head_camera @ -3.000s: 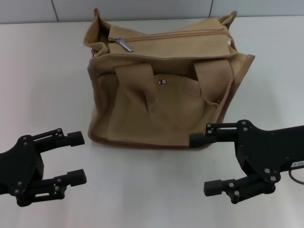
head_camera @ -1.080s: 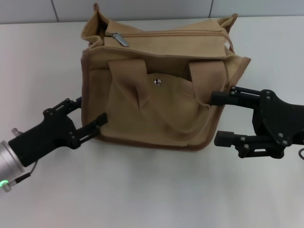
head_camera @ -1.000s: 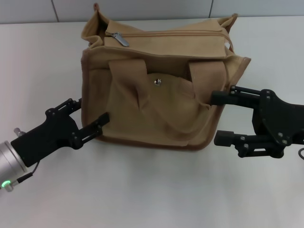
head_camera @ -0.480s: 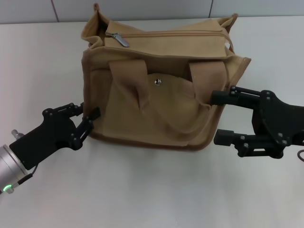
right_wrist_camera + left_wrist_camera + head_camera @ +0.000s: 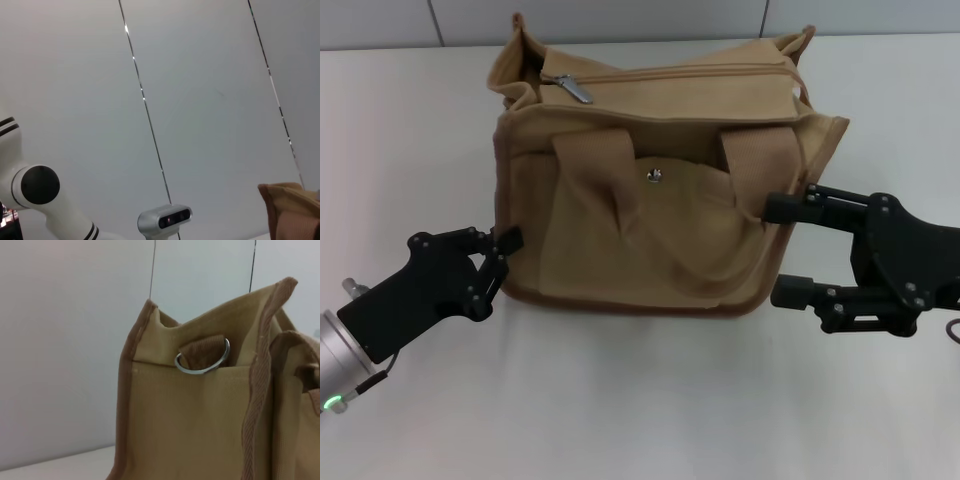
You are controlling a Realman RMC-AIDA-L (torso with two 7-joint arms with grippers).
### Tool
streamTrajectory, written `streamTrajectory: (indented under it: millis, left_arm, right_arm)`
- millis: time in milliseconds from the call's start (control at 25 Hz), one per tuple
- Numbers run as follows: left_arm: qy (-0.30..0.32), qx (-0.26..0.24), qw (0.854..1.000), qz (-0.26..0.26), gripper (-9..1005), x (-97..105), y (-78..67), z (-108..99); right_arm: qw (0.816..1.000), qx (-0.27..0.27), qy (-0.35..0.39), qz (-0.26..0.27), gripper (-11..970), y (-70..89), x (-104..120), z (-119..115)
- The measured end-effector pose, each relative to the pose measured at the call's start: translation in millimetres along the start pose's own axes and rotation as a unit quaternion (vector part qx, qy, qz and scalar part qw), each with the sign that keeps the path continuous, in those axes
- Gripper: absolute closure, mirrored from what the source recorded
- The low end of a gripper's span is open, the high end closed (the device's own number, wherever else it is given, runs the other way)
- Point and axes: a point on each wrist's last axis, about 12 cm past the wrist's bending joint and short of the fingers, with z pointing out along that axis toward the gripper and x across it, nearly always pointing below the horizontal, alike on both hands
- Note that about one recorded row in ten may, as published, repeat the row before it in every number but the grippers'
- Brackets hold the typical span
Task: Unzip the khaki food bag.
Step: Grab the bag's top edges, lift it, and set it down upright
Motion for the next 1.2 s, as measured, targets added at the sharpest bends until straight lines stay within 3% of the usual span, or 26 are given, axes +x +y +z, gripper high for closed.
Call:
streamTrajectory:
  millis: [360, 640, 840, 1200]
  left_arm:
    - [-0.044, 0.019, 0.999, 0.014, 946, -13, -0.1, -6]
    - [-0.084, 0.010, 0.996, 0.027, 945, -26, 7.0, -13]
    - [-0.107, 0.028, 0.993, 0.048, 945, -38, 9.7, -13]
    - [-0.148, 0.060, 0.985, 0.071, 944, -54, 9.8, -9]
  right_arm:
    - [0.999, 0.040, -0.035, -0.003, 135, -0.6, -1, -10]
    - [0.987, 0.095, -0.130, -0.014, 136, -2.8, -4, -16]
    - [0.973, 0.137, -0.184, 0.005, 135, -9.0, 1, -11]
    - [0.970, 0.142, -0.197, 0.028, 135, -11.2, 14, 11]
